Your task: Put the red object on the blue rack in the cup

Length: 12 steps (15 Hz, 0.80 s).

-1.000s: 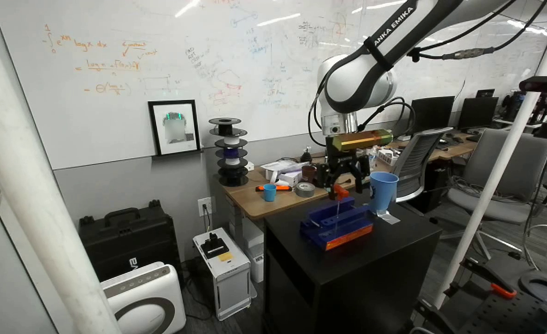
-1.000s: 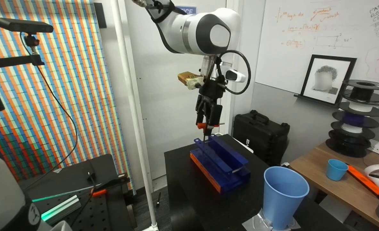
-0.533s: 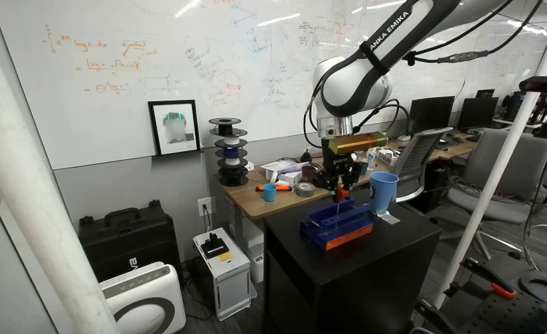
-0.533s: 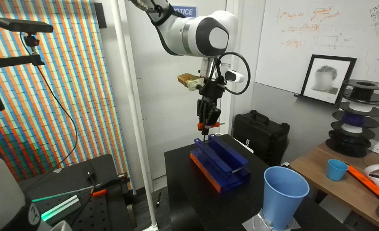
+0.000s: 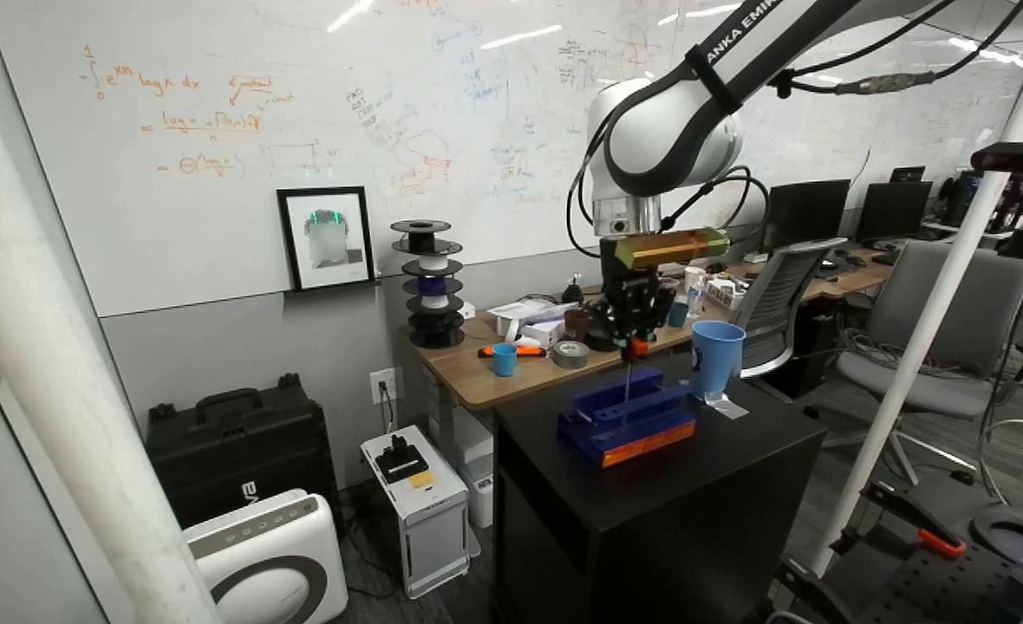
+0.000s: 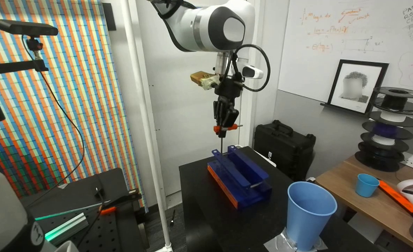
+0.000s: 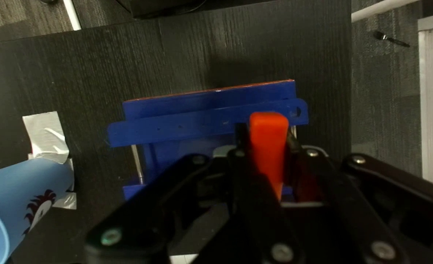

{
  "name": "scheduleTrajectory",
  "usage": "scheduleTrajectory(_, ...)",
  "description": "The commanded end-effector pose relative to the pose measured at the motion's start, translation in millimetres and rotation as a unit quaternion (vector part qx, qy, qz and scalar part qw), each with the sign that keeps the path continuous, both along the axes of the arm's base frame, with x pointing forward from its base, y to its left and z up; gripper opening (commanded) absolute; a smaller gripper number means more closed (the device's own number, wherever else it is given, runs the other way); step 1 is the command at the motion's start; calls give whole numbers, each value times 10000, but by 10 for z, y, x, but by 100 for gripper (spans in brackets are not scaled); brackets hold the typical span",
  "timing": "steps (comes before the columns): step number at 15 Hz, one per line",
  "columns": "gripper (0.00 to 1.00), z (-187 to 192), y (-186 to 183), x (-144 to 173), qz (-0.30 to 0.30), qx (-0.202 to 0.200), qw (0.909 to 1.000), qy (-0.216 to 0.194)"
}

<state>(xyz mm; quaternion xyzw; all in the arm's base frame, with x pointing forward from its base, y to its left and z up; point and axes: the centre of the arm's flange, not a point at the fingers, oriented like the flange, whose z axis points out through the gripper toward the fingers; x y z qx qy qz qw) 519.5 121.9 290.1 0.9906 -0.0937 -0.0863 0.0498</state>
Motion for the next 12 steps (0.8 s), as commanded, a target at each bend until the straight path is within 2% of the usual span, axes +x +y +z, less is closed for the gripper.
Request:
scheduleTrajectory(1,12,506,11,-296,37,-7,9993,-379)
scheduleTrajectory(5,12,1068,-191,-522,-215,-117,9960,-854)
scheduleTrajectory(7,12,1349,-399,-563,-488,-180,9912,-1221)
scheduleTrajectory(9,12,1599,-729,-551,-787,-338,9846,-1527)
scheduleTrajectory(12,12,1761,-1329,-476,-1380,-381,9740,-1754)
